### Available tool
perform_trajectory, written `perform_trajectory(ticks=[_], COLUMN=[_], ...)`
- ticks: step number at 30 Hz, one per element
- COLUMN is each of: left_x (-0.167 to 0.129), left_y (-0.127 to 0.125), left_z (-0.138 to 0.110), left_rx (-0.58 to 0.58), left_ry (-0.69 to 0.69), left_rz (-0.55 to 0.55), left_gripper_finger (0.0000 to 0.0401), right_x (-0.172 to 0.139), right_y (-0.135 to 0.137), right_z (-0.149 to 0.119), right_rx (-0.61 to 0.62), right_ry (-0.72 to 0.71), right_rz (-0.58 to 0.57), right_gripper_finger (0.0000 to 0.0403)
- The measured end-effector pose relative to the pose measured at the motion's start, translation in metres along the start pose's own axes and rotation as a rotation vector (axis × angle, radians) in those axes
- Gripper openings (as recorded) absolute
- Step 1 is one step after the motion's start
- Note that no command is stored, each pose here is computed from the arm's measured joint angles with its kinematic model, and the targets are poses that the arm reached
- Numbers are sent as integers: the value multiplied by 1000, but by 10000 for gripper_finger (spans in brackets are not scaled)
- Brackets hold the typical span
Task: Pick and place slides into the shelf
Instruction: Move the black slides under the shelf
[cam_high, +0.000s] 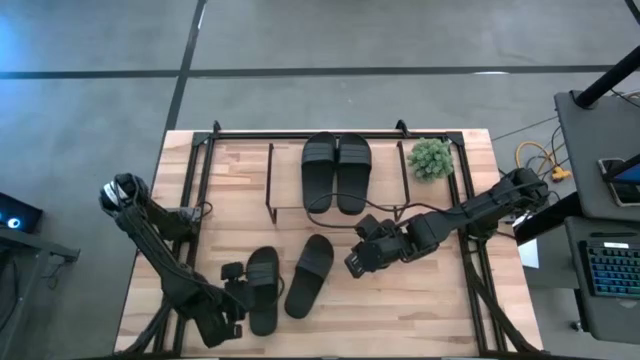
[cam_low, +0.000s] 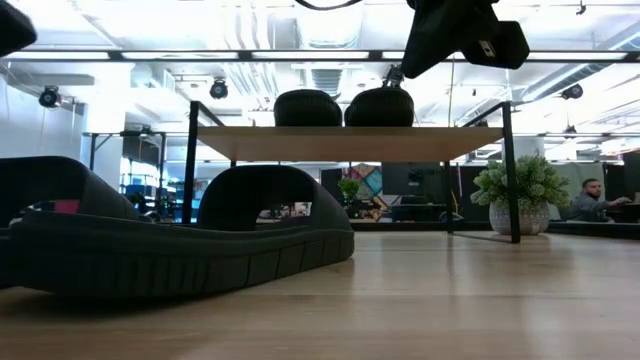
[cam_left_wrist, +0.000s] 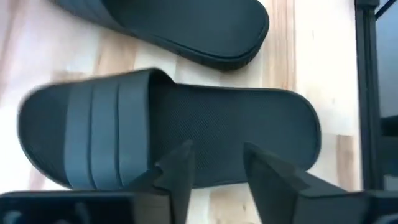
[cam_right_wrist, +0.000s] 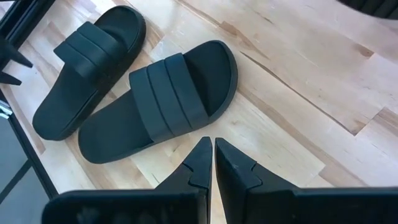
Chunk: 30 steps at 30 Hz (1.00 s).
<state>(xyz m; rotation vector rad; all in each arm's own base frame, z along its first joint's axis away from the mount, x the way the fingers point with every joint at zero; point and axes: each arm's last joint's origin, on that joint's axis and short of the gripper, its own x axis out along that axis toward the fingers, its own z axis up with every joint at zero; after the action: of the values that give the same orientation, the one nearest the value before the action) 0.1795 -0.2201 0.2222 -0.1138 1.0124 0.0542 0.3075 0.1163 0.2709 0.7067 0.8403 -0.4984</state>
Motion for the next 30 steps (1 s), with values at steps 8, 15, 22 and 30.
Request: perform_trajectory(ticks=[8,15,22,30], left_x=[10,27,49,66], left_y=[-2,-3,0,10], left_z=[1,-6,-7,-7], left_rx=[52,88,108,143], left_ry=[-68,-34,-29,-2], left_rz=[146,219,315,442], left_gripper_finger=[166,166,156,88], right_x=[0,-2,-4,-6], right_y=[2,4,6,8], right_z=[-6,-11,-15,-20], right_rx=[-8,-2,8,30], right_ry=[9,18,24,28], right_rz=[4,12,19,26], right_gripper_finger=[13,13,13,13])
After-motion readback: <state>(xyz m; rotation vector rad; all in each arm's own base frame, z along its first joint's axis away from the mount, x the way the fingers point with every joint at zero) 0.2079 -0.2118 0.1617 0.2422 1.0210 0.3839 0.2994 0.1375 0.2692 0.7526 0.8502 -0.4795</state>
